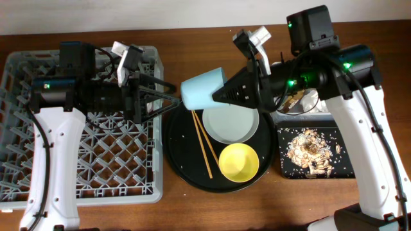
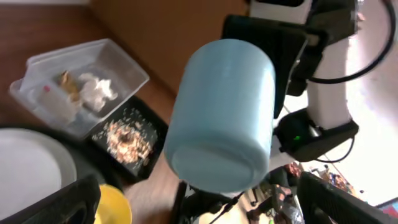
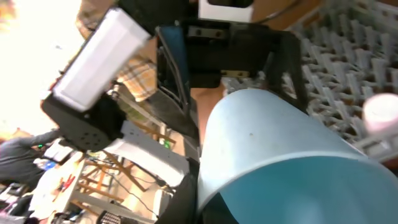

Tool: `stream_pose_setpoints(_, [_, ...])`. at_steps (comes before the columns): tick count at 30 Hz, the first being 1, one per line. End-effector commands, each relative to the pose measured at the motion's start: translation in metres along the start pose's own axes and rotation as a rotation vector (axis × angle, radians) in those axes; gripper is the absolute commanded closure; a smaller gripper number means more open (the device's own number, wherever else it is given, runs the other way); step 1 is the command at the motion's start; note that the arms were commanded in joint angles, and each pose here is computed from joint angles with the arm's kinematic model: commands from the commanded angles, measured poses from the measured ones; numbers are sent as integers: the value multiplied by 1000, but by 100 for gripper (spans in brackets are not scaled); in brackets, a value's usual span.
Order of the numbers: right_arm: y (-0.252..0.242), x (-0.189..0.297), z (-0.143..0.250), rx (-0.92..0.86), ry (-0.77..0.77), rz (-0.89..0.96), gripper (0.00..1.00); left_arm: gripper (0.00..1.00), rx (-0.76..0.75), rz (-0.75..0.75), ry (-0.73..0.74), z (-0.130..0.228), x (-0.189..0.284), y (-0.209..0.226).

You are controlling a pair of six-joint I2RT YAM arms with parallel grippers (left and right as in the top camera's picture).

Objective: Sort waste into correct bins and load items into the dishwasher rack
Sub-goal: 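Grasp the blue cup with the right gripper and pass it to the left gripper, then place the blue cup in the rack beside the pink cup with the left gripper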

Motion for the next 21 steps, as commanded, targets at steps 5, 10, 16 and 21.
stream_pose_setpoints(5, [13, -18, 0, 63, 18, -100, 96, 1, -146, 167, 54, 0, -34, -23])
stream_pose_setpoints(10, [10, -18, 1, 62, 27, -78, 96, 45, -151, 165, 55, 0, -34, -23])
stream_pose_setpoints(16, [4, -6, 0, 54, 2, -42, 48, 63, -129, 22, 91, 3, -30, -10])
stream_pose_setpoints(21, [-33, 50, 27, -173, 84, 374, 21, 62, 342, -970, 185, 26, 38, 57])
Point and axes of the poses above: each gripper's point midway between its finger pads, its own x axis back along the fingers, its own y axis along the line the jaws close on, z = x × y, the point moved 9 cm from there along x, back along the fingers, and after that the axes turned 3 degrees about x, right-handed, at the moved point
